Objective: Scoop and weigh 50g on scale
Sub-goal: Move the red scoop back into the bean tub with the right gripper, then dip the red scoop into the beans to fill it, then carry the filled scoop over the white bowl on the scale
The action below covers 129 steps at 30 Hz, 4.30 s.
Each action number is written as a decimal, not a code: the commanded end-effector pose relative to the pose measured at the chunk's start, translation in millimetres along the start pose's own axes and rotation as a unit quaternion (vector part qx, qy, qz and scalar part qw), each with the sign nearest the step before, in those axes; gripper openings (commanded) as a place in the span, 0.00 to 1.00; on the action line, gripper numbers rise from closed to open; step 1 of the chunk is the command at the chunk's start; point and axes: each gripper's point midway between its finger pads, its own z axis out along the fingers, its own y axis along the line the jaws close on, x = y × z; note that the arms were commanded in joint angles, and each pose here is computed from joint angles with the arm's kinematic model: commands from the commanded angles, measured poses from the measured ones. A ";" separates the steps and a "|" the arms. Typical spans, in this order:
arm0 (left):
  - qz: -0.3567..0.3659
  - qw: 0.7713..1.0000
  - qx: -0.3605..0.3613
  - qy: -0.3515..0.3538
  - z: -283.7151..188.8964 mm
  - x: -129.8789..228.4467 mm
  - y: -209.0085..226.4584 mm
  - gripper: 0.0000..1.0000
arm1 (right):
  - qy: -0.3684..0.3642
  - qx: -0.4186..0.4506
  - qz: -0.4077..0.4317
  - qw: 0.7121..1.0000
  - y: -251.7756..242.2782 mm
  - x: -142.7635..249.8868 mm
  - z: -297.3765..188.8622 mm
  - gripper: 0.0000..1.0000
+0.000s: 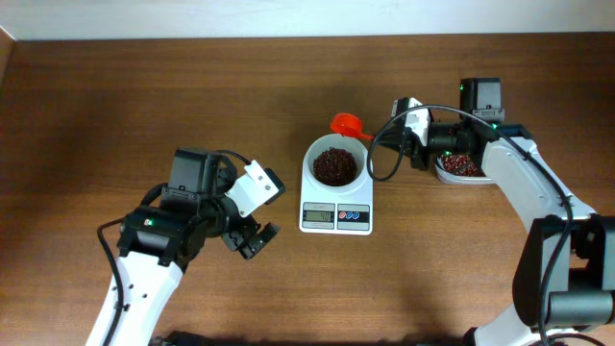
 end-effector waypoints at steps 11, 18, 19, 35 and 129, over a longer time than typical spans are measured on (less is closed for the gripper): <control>0.009 1.000 -0.007 -0.009 -5.5 -5.6 2.7 0.99 | -0.021 0.165 0.211 0.963 -56.0 6.0 -119.5 0.04; 0.009 1.000 -0.008 -0.009 -5.5 -5.6 2.8 0.99 | 0.014 0.268 0.553 0.789 2.3 77.7 -228.8 0.04; 0.009 1.000 -0.008 -0.009 -5.5 -5.6 2.8 0.99 | 0.042 0.271 0.569 0.775 10.8 89.7 -225.7 0.04; 0.009 1.000 -0.007 -0.009 -5.5 -5.6 2.7 0.99 | 0.327 0.413 0.535 0.660 -13.1 139.7 -202.6 0.04; 0.009 1.000 -0.008 -0.010 -5.5 -5.7 2.7 0.99 | -0.072 -0.077 0.620 0.777 16.0 47.9 -77.6 0.04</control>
